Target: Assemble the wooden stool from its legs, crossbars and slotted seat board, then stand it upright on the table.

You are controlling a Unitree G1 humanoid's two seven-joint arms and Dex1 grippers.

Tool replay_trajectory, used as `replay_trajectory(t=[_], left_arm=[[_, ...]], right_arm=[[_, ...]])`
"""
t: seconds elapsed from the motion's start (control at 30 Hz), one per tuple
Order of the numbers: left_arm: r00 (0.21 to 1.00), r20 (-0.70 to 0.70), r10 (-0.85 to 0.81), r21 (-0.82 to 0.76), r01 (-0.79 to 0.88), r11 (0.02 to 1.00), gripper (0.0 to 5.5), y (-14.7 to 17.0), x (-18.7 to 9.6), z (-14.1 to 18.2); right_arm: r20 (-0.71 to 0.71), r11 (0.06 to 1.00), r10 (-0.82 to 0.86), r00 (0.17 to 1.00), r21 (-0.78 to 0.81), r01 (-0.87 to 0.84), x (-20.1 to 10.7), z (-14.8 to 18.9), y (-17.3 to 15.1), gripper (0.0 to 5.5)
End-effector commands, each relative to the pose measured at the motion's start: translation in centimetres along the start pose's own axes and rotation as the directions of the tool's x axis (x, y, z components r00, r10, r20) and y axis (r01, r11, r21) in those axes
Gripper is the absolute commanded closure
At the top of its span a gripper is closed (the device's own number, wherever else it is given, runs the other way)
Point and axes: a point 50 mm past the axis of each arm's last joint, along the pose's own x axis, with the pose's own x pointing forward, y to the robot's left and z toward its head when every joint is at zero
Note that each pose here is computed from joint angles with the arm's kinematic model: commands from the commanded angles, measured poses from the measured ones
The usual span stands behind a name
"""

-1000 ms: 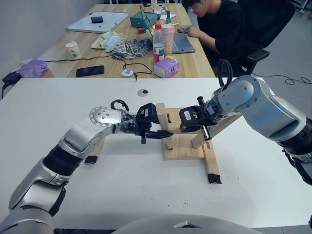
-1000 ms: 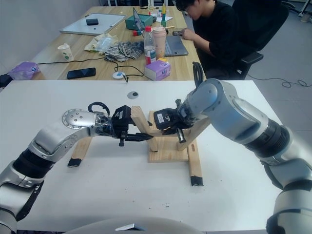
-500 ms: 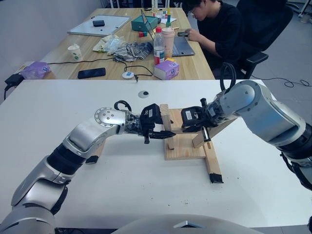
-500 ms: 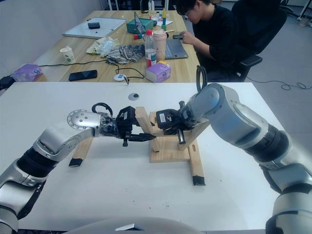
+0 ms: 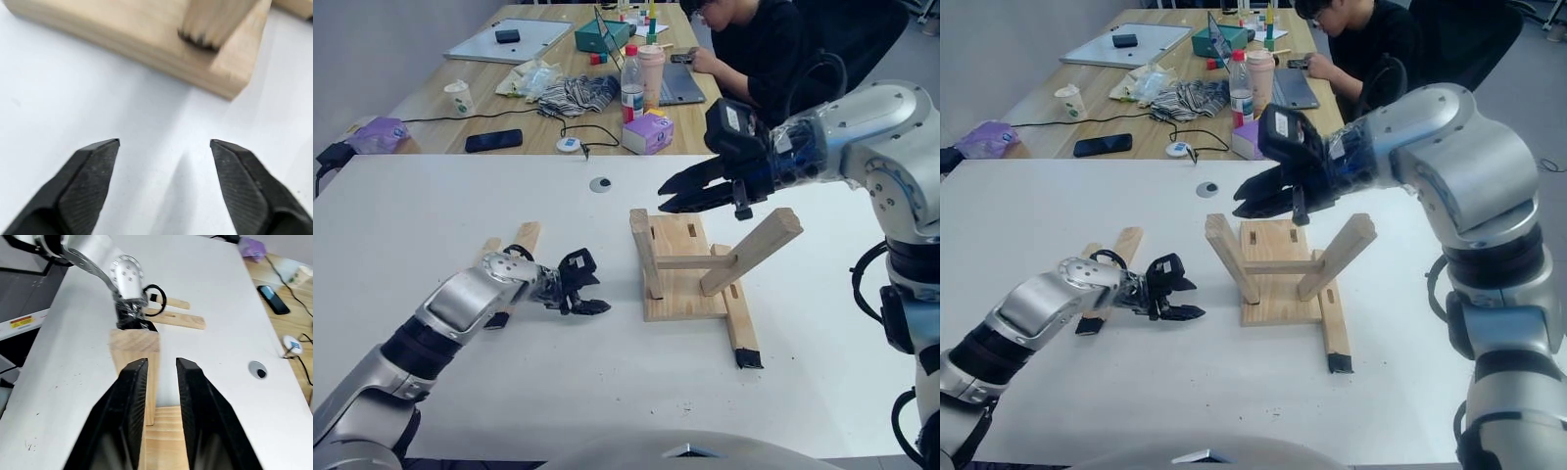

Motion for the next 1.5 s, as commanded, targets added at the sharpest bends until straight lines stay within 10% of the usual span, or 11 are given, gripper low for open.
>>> replay_trajectory(t=[0.03, 0.2, 0.33, 0.53, 0.8, 0.93, 1.2, 1.5], left_arm=[[0.997, 0.011, 0.082, -0.045, -0.081, 0.996, 1.44, 1.1, -1.7, -0.7], [0.968, 0.123, 0.218, -0.168, -0.196, 0.966, 1.38, 2.2, -0.9, -2.1], [0.962, 0.123, 0.243, -0.156, -0.223, 0.962, 1.38, 2.0, 2.0, -4.2], [0.972, 0.169, 0.162, -0.095, -0.147, 0.985, 1.38, 0.6, 4.7, -4.4], [0.972, 0.165, 0.166, -0.089, -0.153, 0.984, 1.38, 1.0, 5.1, -4.3], [0.971, 0.167, 0.168, -0.087, -0.155, 0.984, 1.38, 1.0, 5.1, -4.2], [0.966, 0.197, 0.169, -0.081, -0.155, 0.984, 1.38, 0.7, 5.2, -3.3], [0.981, 0.144, 0.13, -0.017, -0.129, 0.992, 1.38, 0.0, 7.0, -3.5]], right_arm=[[0.084, 0.912, -0.405, 0.911, 0.108, 0.395, -5.6, 0.5, -3.7, 3.62], [-0.07, 0.638, -0.742, 0.667, 0.232, 0.734, -8.0, -8.4, -6.1, 3.46], [-0.312, 0.659, -0.642, 0.701, 0.243, 0.712, -3.7, -17.8, -1.1, 3.46], [-0.325, 0.677, -0.552, 0.768, 0.364, 0.64, 2.2, -22.6, 4.3, 3.46], [-0.614, 0.784, -0.441, 0.655, 0.093, 0.614, 1.1, -27.4, 6.8, 3.46], [-0.67, 0.757, -0.495, 0.553, -0.02, 0.653, -1.4, -27.6, 5.4, 3.46], [-0.32, 0.734, -0.633, 0.705, 0.044, 0.678, 0.9, -21.0, 2.4, 3.46], [-0.407, 0.802, -0.516, 0.754, 0.08, 0.592, 4.0, -23.6, 4.9, 3.46]])
